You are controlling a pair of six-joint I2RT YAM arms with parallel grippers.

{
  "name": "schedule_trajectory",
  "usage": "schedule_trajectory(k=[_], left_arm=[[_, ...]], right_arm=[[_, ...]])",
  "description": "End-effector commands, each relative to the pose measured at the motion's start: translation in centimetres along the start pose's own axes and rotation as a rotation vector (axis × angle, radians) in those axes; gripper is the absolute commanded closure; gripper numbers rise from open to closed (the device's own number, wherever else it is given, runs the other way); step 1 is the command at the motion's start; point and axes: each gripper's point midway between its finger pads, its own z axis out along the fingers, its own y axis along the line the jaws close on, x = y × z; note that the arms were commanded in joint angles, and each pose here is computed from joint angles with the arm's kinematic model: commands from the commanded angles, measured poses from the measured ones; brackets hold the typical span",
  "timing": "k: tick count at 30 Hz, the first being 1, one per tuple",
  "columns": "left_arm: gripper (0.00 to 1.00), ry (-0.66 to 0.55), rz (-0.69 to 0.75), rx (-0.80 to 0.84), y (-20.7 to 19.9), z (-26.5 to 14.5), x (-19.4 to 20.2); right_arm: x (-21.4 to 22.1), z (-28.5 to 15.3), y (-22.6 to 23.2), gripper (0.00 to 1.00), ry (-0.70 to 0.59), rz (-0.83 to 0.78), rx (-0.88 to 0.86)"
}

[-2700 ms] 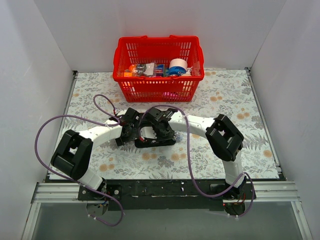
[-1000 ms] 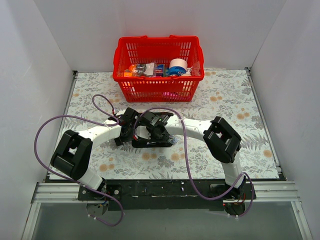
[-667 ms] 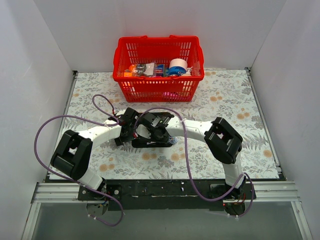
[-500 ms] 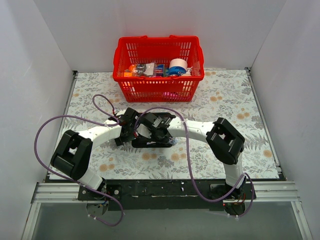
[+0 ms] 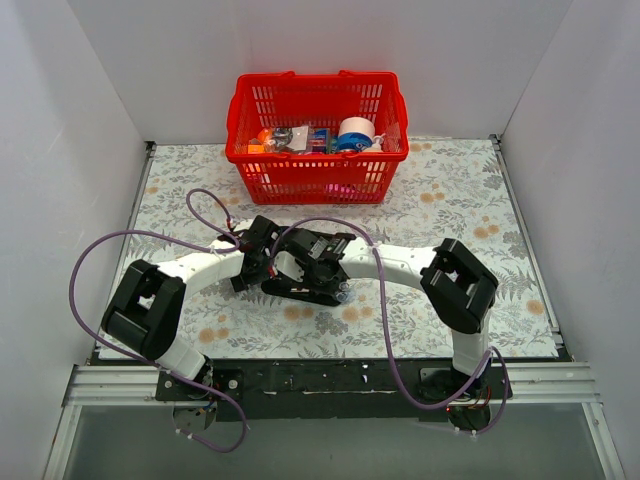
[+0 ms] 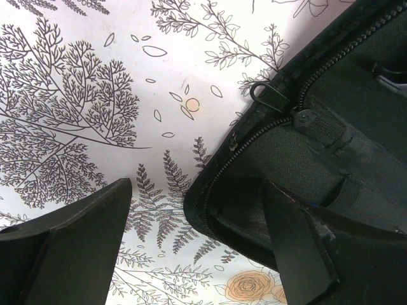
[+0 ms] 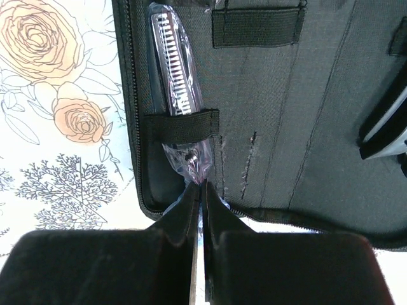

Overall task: Sort the hair-cutting tools
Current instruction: Place the scissors in the hairdressing tool bag.

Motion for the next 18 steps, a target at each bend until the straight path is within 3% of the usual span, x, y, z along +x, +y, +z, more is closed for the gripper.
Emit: schedule_trajectory(k=[1, 13, 18], left_arm=[[0.17, 0.082, 0.020, -0.014, 0.6, 0.7, 2.5], [0.21, 0.099, -0.050, 0.023, -0.8, 1.9, 3.0], [0.39, 0.104, -0.070, 0.070, -2.1, 2.6, 2.9]], right_arm=[[-1.6, -2.3, 0.8, 0.99, -0.082, 0.014, -0.025], [-0.8, -2.0, 3.6, 0.99, -0.139, 0.042, -0.097], [-1.5, -1.8, 3.4, 0.99, -0.173, 0.079, -0.066]])
